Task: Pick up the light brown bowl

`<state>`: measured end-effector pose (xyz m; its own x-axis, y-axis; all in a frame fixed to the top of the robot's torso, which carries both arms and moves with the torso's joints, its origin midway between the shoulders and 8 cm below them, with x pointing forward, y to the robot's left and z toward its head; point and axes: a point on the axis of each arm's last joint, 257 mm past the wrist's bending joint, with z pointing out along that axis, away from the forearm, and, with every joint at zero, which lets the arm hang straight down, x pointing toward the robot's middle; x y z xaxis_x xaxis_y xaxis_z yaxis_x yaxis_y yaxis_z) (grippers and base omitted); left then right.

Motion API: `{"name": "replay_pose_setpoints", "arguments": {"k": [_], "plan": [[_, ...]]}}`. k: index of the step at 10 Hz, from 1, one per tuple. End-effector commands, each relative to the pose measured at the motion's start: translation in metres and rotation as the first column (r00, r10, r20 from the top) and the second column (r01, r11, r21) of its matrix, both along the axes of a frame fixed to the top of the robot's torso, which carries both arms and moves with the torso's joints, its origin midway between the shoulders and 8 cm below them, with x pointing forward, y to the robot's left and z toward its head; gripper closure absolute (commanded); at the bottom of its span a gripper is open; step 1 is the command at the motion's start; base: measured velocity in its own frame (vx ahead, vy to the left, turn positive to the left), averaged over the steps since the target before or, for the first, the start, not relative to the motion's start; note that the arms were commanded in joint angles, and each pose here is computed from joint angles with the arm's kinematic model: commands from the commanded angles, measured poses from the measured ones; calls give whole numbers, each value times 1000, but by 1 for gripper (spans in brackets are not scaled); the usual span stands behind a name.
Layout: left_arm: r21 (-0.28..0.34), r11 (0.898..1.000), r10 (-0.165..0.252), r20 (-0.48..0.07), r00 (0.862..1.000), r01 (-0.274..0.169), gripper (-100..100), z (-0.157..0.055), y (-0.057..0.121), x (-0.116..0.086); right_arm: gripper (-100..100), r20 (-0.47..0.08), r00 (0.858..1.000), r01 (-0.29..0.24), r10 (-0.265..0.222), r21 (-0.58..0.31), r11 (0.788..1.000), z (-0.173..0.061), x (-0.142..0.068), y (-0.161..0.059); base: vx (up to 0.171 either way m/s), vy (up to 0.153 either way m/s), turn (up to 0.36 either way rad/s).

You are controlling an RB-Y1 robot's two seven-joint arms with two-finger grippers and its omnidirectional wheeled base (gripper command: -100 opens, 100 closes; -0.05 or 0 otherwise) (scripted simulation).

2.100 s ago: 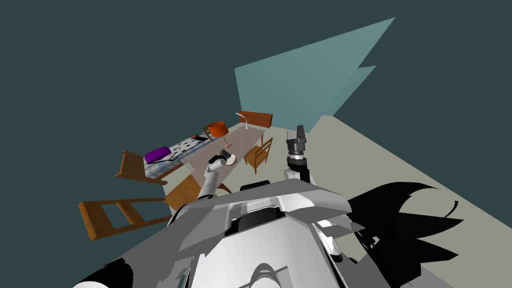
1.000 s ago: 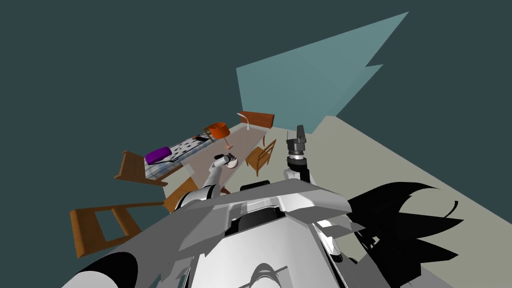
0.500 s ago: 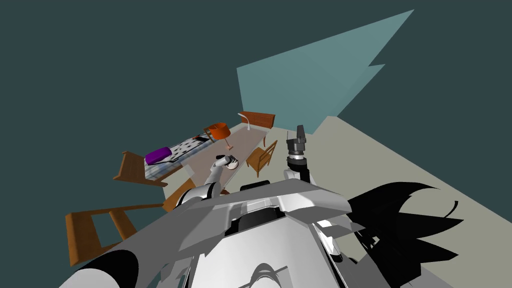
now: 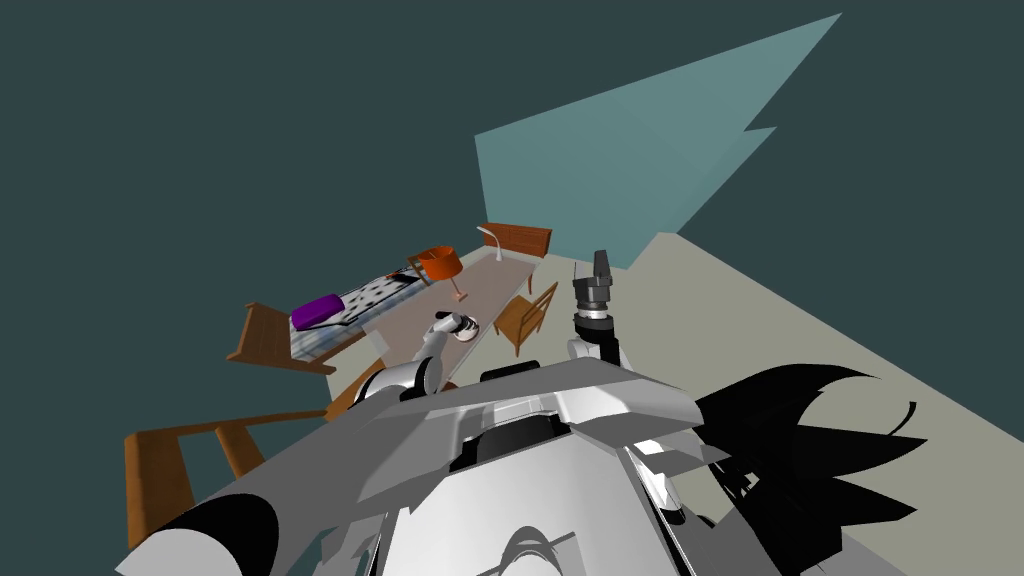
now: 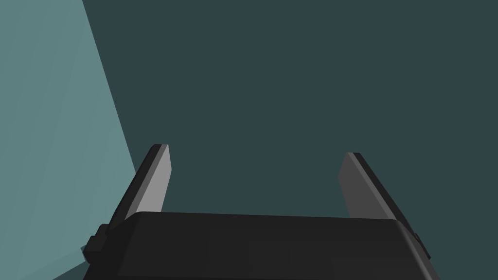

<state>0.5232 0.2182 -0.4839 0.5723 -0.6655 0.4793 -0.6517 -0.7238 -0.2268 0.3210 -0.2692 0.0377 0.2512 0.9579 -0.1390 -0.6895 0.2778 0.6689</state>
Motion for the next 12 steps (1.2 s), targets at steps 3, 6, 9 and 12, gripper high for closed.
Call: {"name": "replay_pose_setpoints", "arguments": {"k": [3, 6, 9, 12], "plan": [[-27, 1000, 6, -117, 993, -9, -100, -19, -2, -29, 0, 0, 1000, 0, 0, 0, 1000, 0, 0, 0, 37, 12, 10], [-39, 999, 13, -207, 978, -22, -100, -41, -2, -60, 0, 0, 1000, 0, 0, 0, 1000, 0, 0, 0, 34, 15, 7], [-38, 999, 13, -211, 977, -22, 0, -41, -1, -62, 0, 0, 1000, 0, 0, 0, 1000, 0, 0, 0, 3, 0, 0], [-38, 999, 14, -210, 978, -22, -100, -64, -11, -83, 0, 0, 1000, 0, 0, 0, 1000, 0, 0, 0, 82, 13, -5]]}}
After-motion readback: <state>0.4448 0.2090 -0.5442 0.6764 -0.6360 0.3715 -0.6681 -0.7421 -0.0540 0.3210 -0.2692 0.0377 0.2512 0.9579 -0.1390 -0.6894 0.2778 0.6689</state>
